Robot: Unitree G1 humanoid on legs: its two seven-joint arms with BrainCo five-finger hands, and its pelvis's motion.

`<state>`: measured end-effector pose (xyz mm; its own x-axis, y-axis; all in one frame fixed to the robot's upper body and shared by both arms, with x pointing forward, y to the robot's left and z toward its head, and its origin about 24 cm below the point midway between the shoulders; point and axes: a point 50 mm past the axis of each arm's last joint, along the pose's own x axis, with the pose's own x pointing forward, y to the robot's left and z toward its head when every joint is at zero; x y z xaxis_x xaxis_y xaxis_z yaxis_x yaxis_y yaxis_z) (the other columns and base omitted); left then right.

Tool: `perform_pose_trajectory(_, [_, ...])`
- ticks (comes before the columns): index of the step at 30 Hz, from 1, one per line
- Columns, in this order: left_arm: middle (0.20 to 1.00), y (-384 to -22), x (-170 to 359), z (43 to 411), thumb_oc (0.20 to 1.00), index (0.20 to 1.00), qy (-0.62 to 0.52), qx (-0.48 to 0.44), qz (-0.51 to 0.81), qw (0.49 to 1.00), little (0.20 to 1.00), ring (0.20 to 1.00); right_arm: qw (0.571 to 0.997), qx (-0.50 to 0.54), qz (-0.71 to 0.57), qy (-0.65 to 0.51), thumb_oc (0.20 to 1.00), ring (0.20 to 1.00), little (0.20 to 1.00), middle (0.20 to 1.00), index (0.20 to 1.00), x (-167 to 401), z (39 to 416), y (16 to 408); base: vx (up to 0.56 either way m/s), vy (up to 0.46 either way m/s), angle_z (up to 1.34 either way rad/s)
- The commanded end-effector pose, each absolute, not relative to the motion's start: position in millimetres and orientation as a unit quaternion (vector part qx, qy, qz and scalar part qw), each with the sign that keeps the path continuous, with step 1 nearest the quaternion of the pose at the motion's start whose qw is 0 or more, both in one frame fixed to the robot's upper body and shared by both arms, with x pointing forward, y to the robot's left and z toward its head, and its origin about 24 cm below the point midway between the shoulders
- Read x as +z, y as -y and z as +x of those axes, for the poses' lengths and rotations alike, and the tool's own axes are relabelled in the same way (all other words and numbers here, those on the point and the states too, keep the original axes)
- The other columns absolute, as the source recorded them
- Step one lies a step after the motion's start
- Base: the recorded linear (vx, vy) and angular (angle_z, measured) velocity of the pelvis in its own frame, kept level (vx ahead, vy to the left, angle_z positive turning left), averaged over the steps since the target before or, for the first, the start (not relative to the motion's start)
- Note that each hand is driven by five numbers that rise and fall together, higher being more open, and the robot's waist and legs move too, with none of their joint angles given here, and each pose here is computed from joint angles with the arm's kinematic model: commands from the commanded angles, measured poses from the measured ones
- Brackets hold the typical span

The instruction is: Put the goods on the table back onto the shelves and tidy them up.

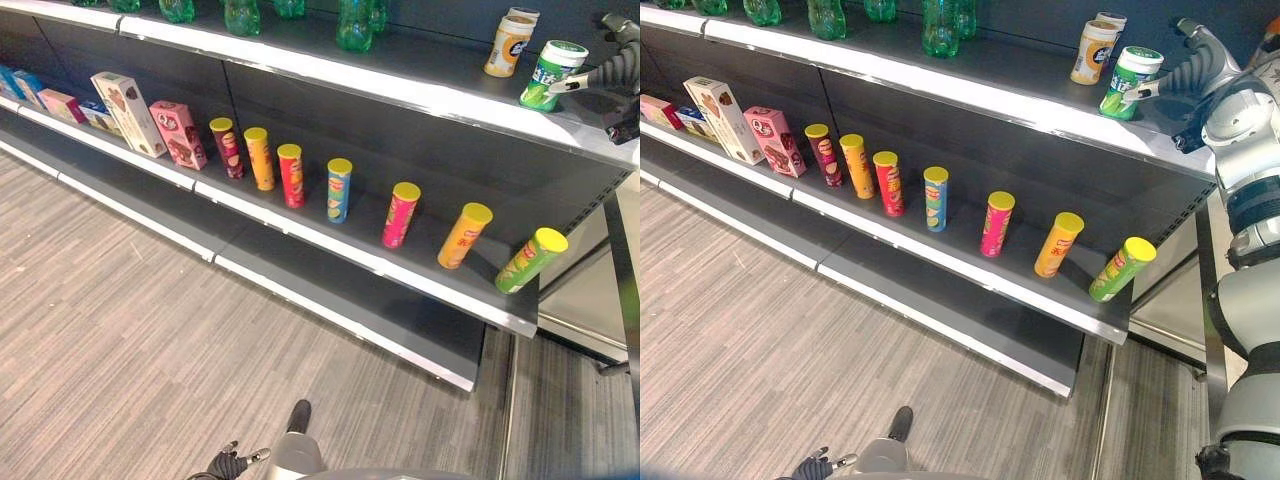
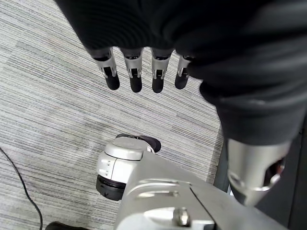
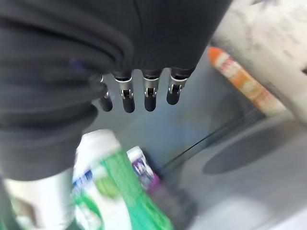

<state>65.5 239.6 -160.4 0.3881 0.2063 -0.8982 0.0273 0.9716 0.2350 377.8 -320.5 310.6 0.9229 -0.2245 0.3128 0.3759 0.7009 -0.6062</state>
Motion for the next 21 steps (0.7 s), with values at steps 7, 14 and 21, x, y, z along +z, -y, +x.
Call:
perform_pose_trajectory(7, [1.000, -251, -153, 96, 1.000, 1.000, -0.524, 0.080, 0.115, 0.840, 1.000, 1.000, 0.958, -0.180, -0.117, 0.189, 1.000, 1.000, 1.000, 1.000, 1.000, 313, 381, 313, 0.00, 0.023, -0.06])
perform_pose_trajectory(14, [1.000, -248, -153, 99, 1.000, 1.000, -0.523, 0.080, 0.114, 0.841, 1.000, 1.000, 0.968, -0.141, -0.060, 0.197, 1.000, 1.000, 1.000, 1.000, 1.000, 300, 390, 290, 0.00, 0.031, -0.03])
perform_pose_trajectory(21, [1.000, -246, -154, 99, 1.000, 1.000, -0.527, 0.082, 0.115, 0.838, 1.000, 1.000, 0.971, -0.142, -0.051, 0.185, 1.000, 1.000, 1.000, 1.000, 1.000, 293, 396, 282, 0.00, 0.022, -0.02])
